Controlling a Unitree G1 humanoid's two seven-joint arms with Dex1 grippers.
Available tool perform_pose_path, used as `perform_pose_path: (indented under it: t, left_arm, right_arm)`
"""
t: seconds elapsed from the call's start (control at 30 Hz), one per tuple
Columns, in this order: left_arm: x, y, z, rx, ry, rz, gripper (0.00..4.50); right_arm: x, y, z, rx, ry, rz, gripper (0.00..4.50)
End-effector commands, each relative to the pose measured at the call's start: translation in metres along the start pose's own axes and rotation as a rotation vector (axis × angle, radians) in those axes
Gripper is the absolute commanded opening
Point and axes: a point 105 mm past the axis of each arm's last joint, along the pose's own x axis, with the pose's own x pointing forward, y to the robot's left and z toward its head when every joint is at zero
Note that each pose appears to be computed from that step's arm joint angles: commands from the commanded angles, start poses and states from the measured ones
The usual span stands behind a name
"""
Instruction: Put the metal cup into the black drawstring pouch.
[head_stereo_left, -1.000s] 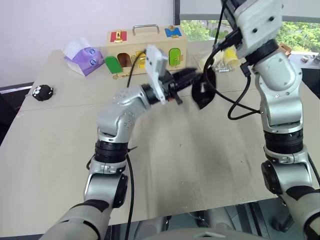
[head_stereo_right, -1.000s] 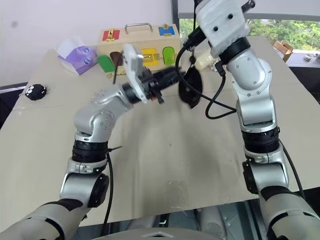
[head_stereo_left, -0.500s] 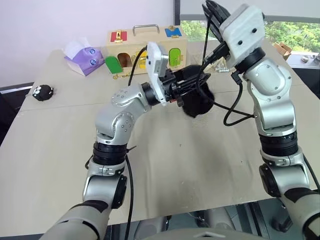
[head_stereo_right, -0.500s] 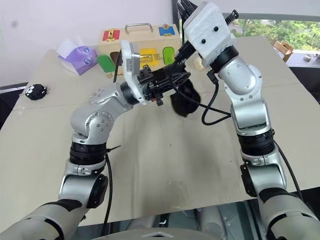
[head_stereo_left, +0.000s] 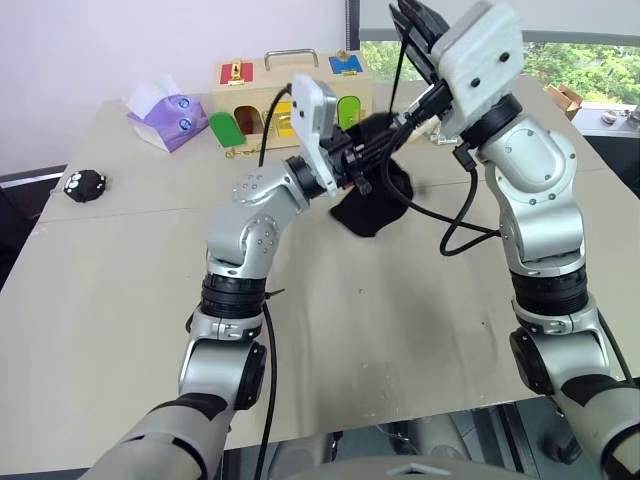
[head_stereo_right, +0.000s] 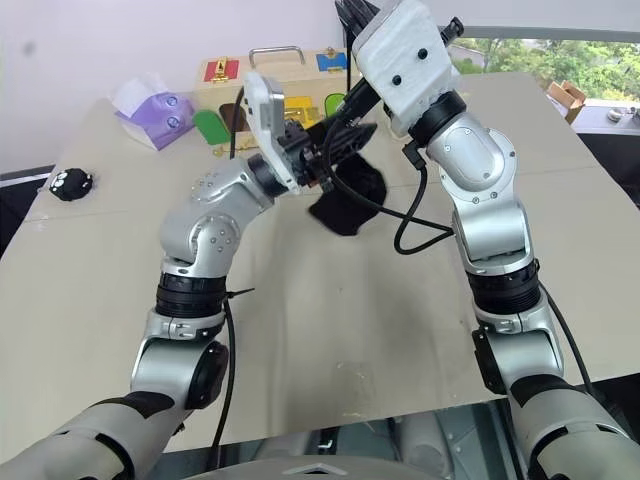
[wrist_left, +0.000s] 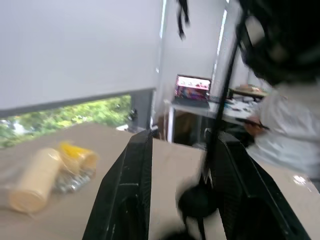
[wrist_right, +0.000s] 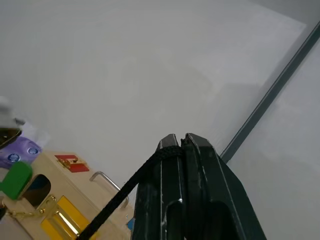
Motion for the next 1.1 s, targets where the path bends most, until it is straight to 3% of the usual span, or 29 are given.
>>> perform_pose_path:
  t: [0.03, 0.1, 0.27, 0.53, 0.7, 0.9, 0.97, 1.07, 1.1]
  left_arm:
    - [0.0, -0.003, 0.003, 0.016, -0.006, -0.021, 1.68]
    - [-0.001, -0.008, 0.0, 0.0, 0.0, -0.046, 1.68]
    - [-0.007, -0.028, -0.018, -0.046, 0.083, -0.15, 0.22]
    - [-0.012, -0.023, -0.045, 0.004, 0.202, -0.114, 0.24]
    - [-0.019, -0.018, -0.067, 0.018, 0.283, -0.089, 0.24]
    - [-0.031, -0.02, -0.092, 0.011, 0.361, -0.084, 0.24]
    - [-0.035, -0.022, -0.096, 0.006, 0.367, -0.088, 0.24]
    - [-0.033, -0.025, -0.088, -0.015, 0.312, -0.097, 0.24]
    - [-0.032, -0.026, -0.082, -0.014, 0.285, -0.101, 0.74]
  right_arm:
    - [0.002, -0.004, 0.019, -0.021, -0.065, -0.009, 0.0]
    - [0.002, -0.003, 0.02, -0.018, -0.068, -0.008, 0.0]
    - [0.003, -0.006, 0.023, -0.011, -0.081, -0.022, 0.0]
    - [0.005, -0.016, 0.029, -0.038, -0.104, -0.071, 0.0]
    - [0.005, -0.064, 0.048, -0.149, -0.179, -0.329, 0.0]
    - [-0.02, -0.127, 0.066, -0.26, -0.221, -0.701, 0.0]
    - [-0.019, -0.127, 0.051, -0.205, -0.173, -0.688, 0.0]
    - [-0.005, -0.095, 0.027, -0.078, -0.105, -0.49, 0.0]
    - [0.0, -0.074, 0.022, -0.03, -0.095, -0.389, 0.0]
